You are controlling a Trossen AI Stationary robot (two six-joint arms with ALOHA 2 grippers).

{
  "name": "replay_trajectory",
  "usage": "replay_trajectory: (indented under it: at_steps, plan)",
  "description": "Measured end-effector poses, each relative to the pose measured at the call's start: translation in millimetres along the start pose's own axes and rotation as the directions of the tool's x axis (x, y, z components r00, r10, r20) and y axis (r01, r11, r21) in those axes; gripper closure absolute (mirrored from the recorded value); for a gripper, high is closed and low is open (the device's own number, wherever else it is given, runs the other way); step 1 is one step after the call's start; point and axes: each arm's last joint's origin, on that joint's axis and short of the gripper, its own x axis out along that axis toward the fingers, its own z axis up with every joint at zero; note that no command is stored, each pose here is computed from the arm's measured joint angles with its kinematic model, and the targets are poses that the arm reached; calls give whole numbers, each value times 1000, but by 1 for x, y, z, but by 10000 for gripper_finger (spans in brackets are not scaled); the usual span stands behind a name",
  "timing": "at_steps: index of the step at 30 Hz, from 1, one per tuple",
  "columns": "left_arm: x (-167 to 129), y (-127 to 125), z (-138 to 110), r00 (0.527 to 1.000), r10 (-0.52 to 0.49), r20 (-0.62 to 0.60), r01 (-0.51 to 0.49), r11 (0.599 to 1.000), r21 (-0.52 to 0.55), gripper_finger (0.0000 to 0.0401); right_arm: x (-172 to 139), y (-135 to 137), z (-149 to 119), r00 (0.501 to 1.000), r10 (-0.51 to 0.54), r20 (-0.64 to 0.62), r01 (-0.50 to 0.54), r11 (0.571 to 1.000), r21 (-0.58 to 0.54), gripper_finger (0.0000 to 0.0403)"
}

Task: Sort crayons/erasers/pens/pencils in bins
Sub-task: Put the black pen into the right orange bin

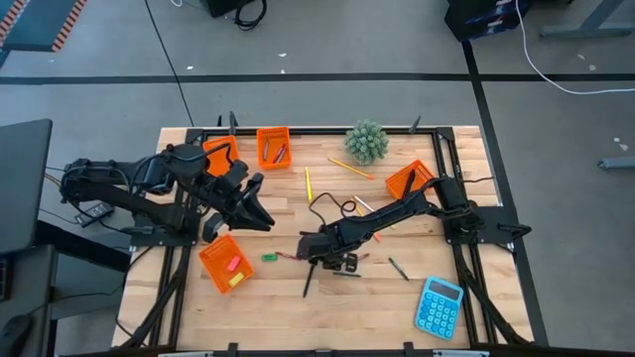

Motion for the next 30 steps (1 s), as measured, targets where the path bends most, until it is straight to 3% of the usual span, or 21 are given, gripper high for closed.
replay_trajectory:
  at_steps: [11, 17, 30]
  plan:
    - [-1, 0, -1, 1000, 3, -5, -3, 1000, -20, 320, -2, 3, -7, 999, 8, -49, -9, 1000, -24, 242]
    - [-1, 0, -2, 1000, 7, -18, -8, 999, -33, 316, -4, 14, -14, 986, 146, -76, -149, 988, -33, 242]
    - [-1, 1, -2, 1000, 10, -23, -11, 999, -35, 316, -3, 7, -8, 998, 67, -17, -68, 994, -80, 242]
